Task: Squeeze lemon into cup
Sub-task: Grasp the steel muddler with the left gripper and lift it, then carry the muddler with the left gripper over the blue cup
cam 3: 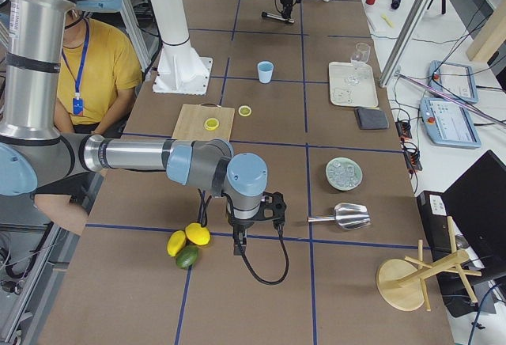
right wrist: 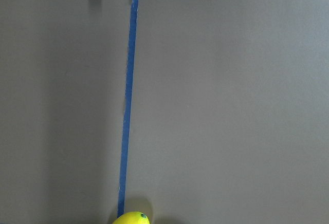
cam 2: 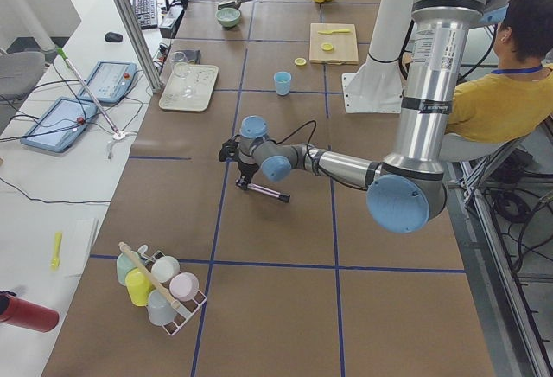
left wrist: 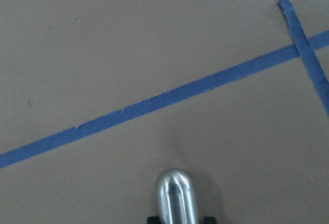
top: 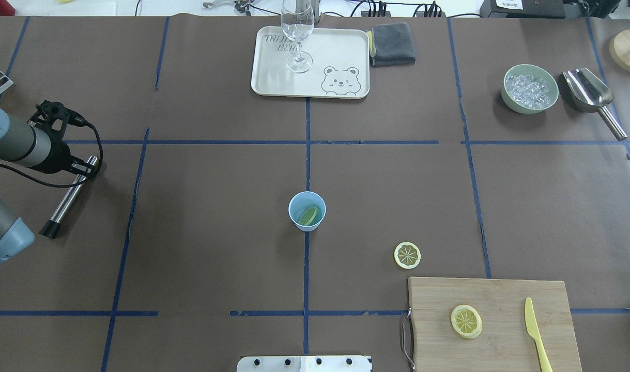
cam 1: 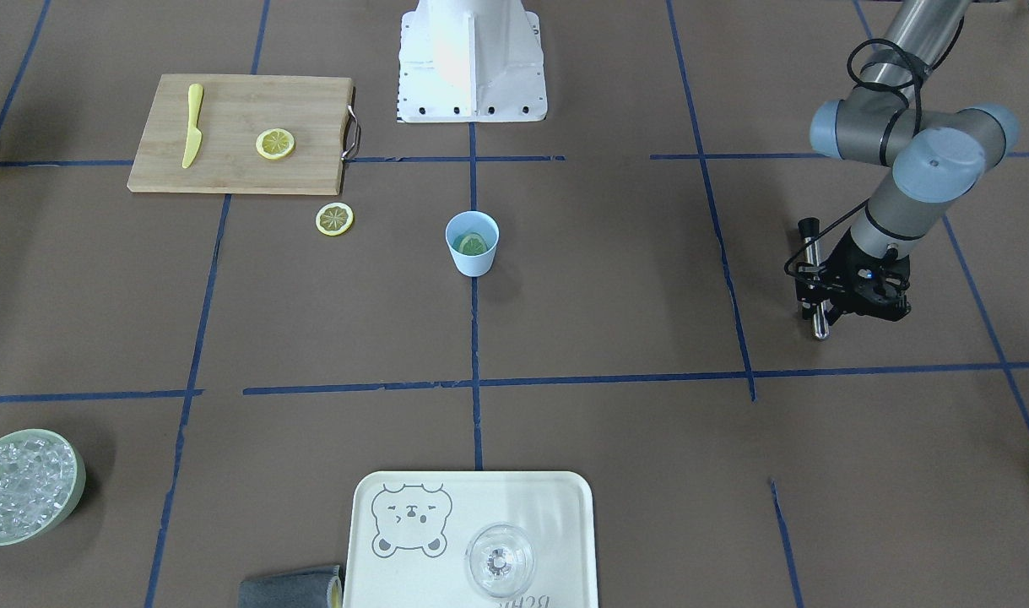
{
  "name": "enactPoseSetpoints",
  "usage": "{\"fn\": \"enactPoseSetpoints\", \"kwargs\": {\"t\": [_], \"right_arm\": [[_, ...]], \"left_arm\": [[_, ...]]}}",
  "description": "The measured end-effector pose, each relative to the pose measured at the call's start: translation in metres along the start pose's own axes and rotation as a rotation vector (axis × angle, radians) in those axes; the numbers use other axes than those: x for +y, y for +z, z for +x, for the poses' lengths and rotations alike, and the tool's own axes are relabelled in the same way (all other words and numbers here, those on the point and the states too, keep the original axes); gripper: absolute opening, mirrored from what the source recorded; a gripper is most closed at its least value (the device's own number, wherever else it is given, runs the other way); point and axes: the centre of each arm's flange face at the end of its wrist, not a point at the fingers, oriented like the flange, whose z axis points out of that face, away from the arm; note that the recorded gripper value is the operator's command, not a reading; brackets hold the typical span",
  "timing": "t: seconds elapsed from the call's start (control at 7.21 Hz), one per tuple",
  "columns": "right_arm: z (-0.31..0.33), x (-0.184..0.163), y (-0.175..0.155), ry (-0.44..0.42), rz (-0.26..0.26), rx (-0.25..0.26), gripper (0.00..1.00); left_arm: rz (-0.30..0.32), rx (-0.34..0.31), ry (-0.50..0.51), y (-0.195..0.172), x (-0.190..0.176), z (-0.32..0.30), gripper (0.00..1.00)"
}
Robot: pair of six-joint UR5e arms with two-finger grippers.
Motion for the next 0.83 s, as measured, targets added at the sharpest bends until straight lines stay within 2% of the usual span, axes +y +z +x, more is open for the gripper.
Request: {"fn": "enactPoseSetpoints", "kwargs": {"t": [0.14,0.42,0.55,0.83], "right_arm": [[0.000,0.000,0.000,0.001,0.001,0.000,1.00],[0.000,0.000,0.000,0.001,0.001,0.000,1.00],[0.000,0.000,0.000,0.002,0.001,0.000,1.00],[0.001,0.002,0.001,0.004,-0.001,-0.001,1.00]], "left_arm": [[0.010,0.004,0.001,-0.005,-0.004,0.001,0.00],[0.069,0.030,0.024,-0.037,-0.019,0.015,0.00],[0.114,0.049,0.048,-0.057,-0.029,0.029,0.00],[0.262,0.128,0.131,-0.107,-0.068,0.078,0.00]]}}
